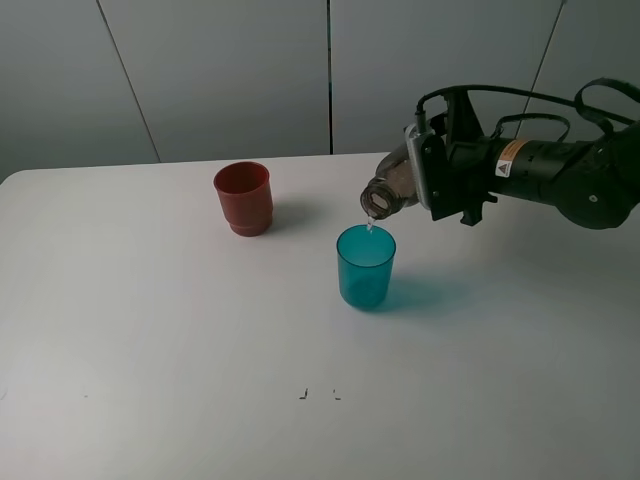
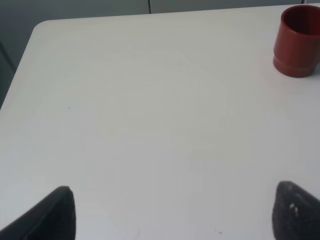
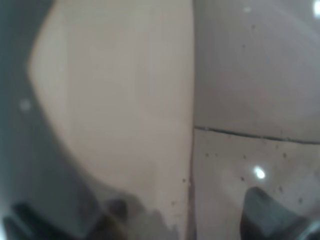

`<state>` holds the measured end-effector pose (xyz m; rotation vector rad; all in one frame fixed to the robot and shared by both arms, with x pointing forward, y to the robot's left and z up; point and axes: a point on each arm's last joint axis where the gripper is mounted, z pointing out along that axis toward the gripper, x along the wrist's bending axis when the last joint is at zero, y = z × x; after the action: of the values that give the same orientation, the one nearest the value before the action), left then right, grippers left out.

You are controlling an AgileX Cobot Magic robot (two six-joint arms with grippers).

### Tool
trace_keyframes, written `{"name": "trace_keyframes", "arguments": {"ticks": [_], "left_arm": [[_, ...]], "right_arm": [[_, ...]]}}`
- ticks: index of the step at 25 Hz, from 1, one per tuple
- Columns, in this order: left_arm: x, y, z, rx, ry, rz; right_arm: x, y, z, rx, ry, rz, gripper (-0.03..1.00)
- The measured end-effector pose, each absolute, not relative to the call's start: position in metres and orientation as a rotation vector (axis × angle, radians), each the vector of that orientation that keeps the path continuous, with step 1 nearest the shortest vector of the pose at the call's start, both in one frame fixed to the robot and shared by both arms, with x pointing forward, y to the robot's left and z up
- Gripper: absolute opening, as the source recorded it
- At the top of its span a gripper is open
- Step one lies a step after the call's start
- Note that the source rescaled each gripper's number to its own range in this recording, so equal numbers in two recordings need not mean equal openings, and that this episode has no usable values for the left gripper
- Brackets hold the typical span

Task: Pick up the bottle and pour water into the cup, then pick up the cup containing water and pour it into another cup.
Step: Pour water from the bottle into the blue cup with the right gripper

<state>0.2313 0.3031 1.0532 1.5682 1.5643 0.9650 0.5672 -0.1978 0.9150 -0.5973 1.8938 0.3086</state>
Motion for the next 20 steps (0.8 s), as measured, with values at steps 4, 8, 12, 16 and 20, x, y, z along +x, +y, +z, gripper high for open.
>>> {"name": "trace_keyframes", "arguments": {"ticks": [4, 8, 12, 16, 20], "left_arm": [[0.2313, 0.3031, 1.0532, 1.562, 1.569, 0.961], [0.2313, 0.3031, 1.0532, 1.568, 1.564, 0.965], [0.2313, 0.3031, 1.0532, 1.568, 1.564, 0.965], [0.2313, 0.3031, 1.0532, 1.568, 1.564, 0.965], [0.2313, 0.3031, 1.0532, 1.568, 1.564, 0.965]], "right_arm": [[0.5672, -0.1978, 0.915, -0.614, 1.887, 0.296, 0.0], [0.5673, -0.1978, 0.9151, -0.617, 1.884, 0.294, 0.0], [0.5676, -0.1974, 0.9163, -0.63, 1.864, 0.287, 0.0], [0.5676, -0.1973, 0.9164, -0.634, 1.861, 0.285, 0.0], [0.5682, -0.1977, 0.9171, -0.634, 1.852, 0.273, 0.0]]}}
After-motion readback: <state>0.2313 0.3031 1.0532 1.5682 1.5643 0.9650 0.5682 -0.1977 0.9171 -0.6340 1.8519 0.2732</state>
